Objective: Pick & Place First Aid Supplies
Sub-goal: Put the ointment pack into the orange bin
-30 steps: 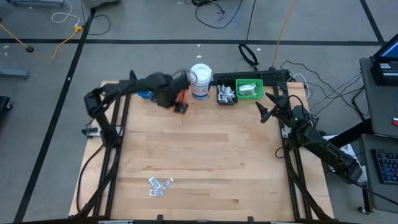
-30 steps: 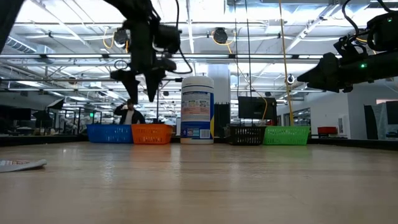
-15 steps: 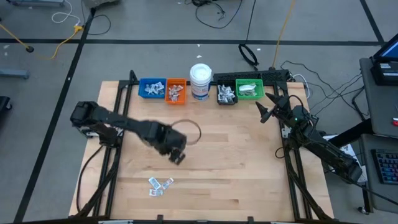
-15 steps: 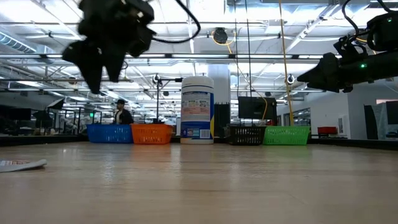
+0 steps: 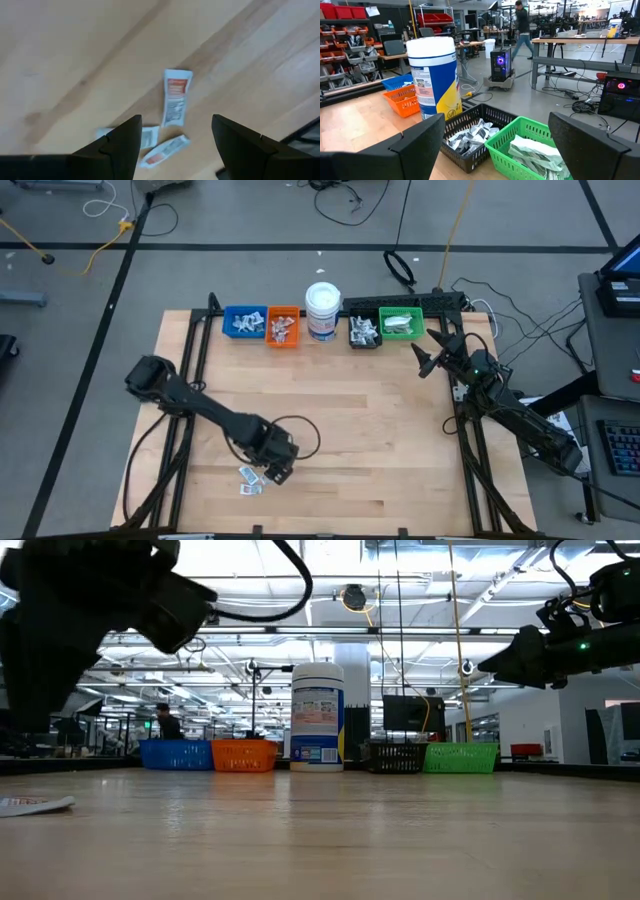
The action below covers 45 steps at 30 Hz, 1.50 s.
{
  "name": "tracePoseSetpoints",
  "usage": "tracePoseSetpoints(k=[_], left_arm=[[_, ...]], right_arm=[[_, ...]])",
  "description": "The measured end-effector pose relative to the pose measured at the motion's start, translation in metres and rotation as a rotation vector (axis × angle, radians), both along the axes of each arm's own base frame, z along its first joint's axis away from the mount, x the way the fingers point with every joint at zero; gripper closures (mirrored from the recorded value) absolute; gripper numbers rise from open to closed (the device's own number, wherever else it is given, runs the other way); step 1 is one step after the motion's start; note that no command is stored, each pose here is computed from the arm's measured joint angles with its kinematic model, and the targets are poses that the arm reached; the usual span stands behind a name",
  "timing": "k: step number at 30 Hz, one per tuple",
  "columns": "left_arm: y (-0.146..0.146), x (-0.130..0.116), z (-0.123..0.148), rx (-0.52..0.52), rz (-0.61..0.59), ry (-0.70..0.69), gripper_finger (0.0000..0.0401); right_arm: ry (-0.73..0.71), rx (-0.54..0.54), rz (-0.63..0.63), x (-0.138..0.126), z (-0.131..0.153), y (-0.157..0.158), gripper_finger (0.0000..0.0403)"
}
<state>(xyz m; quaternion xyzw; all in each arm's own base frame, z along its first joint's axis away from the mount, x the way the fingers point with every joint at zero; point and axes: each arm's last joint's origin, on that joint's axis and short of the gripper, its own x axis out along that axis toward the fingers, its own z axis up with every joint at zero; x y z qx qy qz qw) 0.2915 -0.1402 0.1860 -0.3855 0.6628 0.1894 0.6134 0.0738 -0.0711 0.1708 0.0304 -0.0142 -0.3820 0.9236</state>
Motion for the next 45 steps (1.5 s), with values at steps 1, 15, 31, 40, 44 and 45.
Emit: tracePoseSetpoints(k=[1, 15, 31, 40, 44, 45], left_arm=[[-0.003, 0.000, -0.003, -0.002, -0.005, 0.007, 0.0158], [-0.022, 0.009, -0.041, 0.008, -0.057, 0.075, 0.0163], [-0.021, 0.008, -0.045, 0.009, -0.061, 0.078, 0.0392], [0.003, -0.004, -0.006, 0.025, -0.070, 0.065, 0.0399], [0.020, -0.014, 0.019, 0.048, -0.103, 0.039, 0.0399], [0.025, -0.016, 0.024, 0.055, -0.111, 0.030, 0.0400]], right_arm=[[-0.003, -0.003, 0.000, 0.000, 0.000, 0.000, 0.0050], [-0.002, -0.002, 0.000, 0.000, 0.000, 0.000, 0.0050], [-0.002, -0.002, 0.000, 0.000, 0.000, 0.000, 0.0050], [-0.002, -0.002, 0.000, 0.000, 0.000, 0.000, 0.0050], [-0.002, -0.002, 0.000, 0.000, 0.000, 0.000, 0.0050], [-0.002, -0.002, 0.000, 0.000, 0.000, 0.000, 0.0050]])
